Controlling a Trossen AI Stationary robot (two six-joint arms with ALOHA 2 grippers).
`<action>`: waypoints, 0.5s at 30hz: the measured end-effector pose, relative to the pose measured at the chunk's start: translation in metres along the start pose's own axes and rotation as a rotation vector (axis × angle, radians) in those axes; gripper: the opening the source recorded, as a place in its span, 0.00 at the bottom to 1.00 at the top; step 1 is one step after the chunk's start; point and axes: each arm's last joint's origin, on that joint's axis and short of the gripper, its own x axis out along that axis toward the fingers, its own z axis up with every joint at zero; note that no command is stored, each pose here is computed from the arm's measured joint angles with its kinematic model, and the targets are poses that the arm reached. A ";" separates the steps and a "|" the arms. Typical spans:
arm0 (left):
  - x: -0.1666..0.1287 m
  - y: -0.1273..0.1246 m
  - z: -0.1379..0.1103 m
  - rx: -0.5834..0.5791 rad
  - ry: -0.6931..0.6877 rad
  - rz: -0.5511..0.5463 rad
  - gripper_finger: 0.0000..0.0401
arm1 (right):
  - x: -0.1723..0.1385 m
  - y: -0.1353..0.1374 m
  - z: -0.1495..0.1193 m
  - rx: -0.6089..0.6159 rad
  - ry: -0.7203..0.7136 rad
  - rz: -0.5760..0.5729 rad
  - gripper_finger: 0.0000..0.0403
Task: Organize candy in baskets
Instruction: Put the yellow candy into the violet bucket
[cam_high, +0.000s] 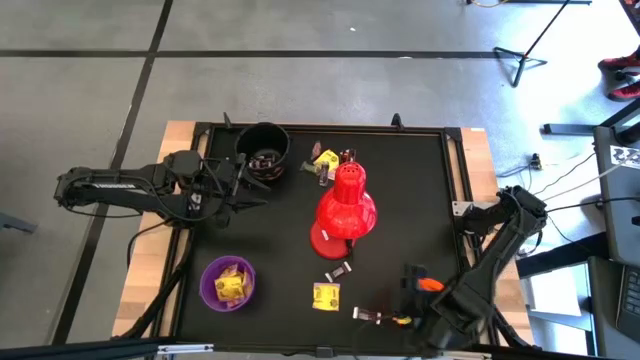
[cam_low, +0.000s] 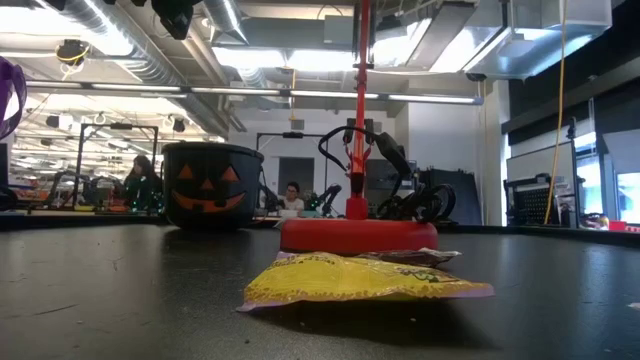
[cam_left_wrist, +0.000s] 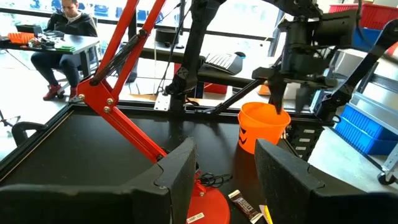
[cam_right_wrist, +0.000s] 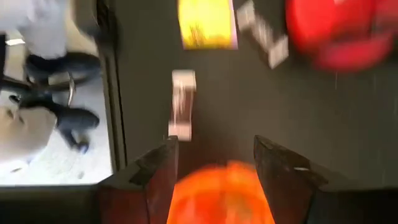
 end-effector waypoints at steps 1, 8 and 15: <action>0.000 0.000 0.000 0.000 0.000 0.000 0.39 | 0.002 -0.002 0.008 -0.059 -0.031 0.015 0.50; 0.000 0.000 0.000 0.000 0.000 0.000 0.39 | 0.024 -0.037 0.062 -0.205 -0.114 0.082 0.49; 0.000 0.000 0.000 0.000 0.000 0.000 0.39 | 0.080 -0.066 0.095 -0.250 -0.027 0.193 0.49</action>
